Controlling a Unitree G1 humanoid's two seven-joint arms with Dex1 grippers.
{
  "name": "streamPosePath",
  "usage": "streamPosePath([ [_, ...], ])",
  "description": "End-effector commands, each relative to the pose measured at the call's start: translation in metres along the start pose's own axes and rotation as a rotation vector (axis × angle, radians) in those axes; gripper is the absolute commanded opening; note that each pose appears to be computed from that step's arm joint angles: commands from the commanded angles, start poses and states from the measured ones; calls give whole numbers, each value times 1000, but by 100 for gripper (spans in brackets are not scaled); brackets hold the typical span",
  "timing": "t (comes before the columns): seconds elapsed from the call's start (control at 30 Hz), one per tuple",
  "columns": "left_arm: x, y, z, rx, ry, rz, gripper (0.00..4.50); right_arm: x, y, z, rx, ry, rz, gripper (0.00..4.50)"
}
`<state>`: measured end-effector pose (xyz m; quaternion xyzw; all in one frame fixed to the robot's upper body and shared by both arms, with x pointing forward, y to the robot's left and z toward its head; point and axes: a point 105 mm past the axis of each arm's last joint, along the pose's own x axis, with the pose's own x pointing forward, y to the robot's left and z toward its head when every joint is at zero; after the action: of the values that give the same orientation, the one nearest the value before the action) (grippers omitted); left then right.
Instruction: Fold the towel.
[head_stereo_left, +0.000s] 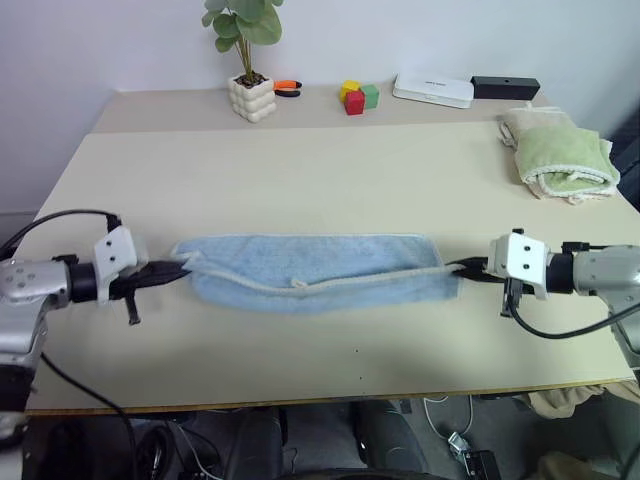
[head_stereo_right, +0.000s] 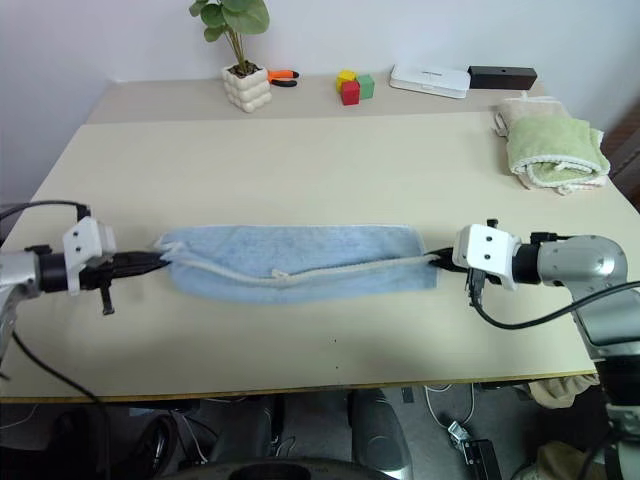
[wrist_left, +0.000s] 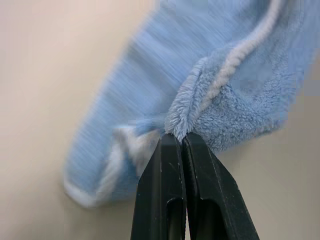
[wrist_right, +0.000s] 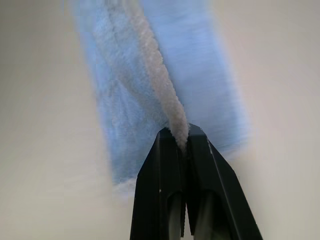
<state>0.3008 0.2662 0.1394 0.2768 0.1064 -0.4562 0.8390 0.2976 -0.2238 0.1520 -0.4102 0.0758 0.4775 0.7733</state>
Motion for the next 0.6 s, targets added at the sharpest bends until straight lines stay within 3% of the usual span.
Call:
streamPosePath([
  [0.03, 3, 10, -4, -44, 18, 10, 6, 1, -14, 0, -42, 2, -55, 0],
  [0.6, 21, 40, -14, -191, 11, 146, 6, 15, -40, -25, -100, 77, -173, 0],
])
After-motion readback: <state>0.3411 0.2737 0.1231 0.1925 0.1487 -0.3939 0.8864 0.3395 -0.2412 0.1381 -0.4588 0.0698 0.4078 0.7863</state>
